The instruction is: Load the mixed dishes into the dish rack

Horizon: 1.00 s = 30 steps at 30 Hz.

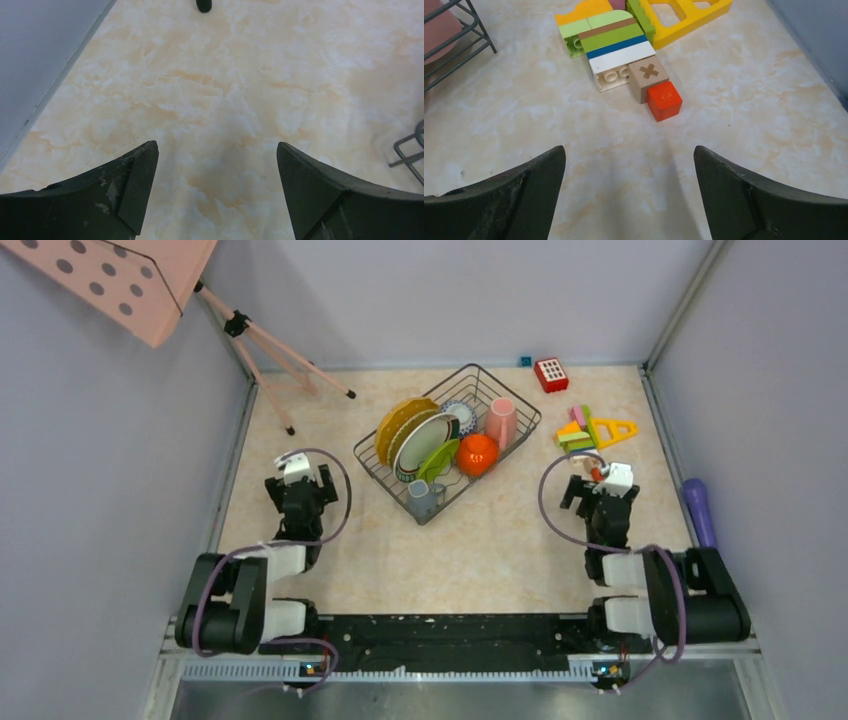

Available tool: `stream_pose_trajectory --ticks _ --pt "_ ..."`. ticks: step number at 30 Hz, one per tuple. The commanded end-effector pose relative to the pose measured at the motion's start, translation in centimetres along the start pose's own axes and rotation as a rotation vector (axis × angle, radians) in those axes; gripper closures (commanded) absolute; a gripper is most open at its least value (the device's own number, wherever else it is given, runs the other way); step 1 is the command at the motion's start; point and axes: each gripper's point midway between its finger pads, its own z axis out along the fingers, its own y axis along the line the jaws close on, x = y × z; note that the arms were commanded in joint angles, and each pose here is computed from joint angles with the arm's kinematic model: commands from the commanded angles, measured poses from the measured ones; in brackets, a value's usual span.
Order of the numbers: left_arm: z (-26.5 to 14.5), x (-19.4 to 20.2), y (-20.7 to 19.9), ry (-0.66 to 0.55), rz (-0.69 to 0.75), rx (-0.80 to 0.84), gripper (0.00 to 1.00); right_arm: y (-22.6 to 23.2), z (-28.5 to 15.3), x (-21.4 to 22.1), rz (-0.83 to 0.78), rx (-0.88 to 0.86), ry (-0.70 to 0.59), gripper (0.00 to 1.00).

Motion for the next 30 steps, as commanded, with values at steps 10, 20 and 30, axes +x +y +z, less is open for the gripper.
stream_pose_trajectory --ticks 10,20,30 --pt "3.5 -3.4 -0.6 -0.166 -0.016 0.079 0.03 1.3 3.4 -3.8 -0.008 -0.033 -0.151 0.01" --pt "3.4 -3.5 -0.6 -0.174 -0.016 0.081 0.02 1.4 3.4 -3.8 -0.01 -0.036 -0.153 0.01" --pt "3.4 -3.5 -0.6 -0.174 -0.016 0.08 0.02 1.4 3.4 -3.8 -0.011 -0.037 -0.154 0.01"
